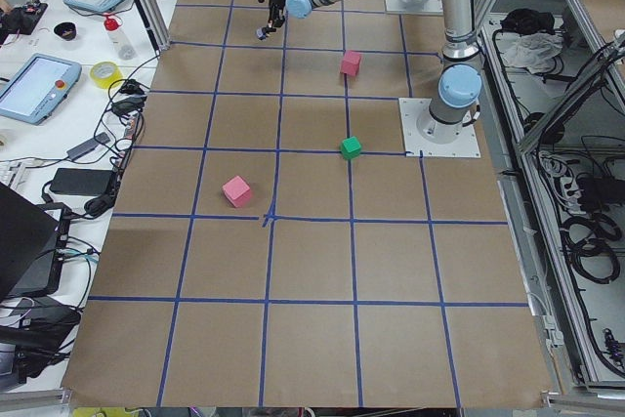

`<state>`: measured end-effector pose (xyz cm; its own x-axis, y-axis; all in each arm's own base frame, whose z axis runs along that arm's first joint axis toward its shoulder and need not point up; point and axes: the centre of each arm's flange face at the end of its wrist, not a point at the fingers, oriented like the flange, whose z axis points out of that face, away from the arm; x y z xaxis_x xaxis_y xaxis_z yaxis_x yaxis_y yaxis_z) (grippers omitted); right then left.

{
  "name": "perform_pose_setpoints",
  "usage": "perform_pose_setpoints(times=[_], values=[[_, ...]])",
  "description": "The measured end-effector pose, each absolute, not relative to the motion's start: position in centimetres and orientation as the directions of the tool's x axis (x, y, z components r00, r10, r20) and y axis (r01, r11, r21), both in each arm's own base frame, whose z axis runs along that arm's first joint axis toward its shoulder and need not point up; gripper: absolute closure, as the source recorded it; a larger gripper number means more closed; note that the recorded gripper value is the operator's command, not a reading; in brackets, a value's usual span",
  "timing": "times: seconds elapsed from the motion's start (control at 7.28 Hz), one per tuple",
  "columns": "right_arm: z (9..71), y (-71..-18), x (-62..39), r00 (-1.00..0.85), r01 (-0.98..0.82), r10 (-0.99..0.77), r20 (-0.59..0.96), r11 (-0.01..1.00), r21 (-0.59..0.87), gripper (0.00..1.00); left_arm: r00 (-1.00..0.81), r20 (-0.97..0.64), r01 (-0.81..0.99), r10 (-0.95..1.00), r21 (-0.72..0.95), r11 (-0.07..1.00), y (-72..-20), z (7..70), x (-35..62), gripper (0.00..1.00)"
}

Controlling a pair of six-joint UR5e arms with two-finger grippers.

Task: Align button upright
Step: 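Turn the switch upright with the left gripper and set it down, yellow cap up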

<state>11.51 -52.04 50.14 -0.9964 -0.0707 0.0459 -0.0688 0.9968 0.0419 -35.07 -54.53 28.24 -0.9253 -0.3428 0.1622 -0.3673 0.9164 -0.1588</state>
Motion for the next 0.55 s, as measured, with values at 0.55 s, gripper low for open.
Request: perform_pose_setpoints(times=[0.55], values=[[50.3, -52.0, 11.6, -0.997, -0.067, -0.069, 0.037, 0.997, 0.039, 0.0, -0.643, 0.165, -0.65, -0.748, 0.401, 0.646, -56.4, 25.1, -31.5, 0.93]])
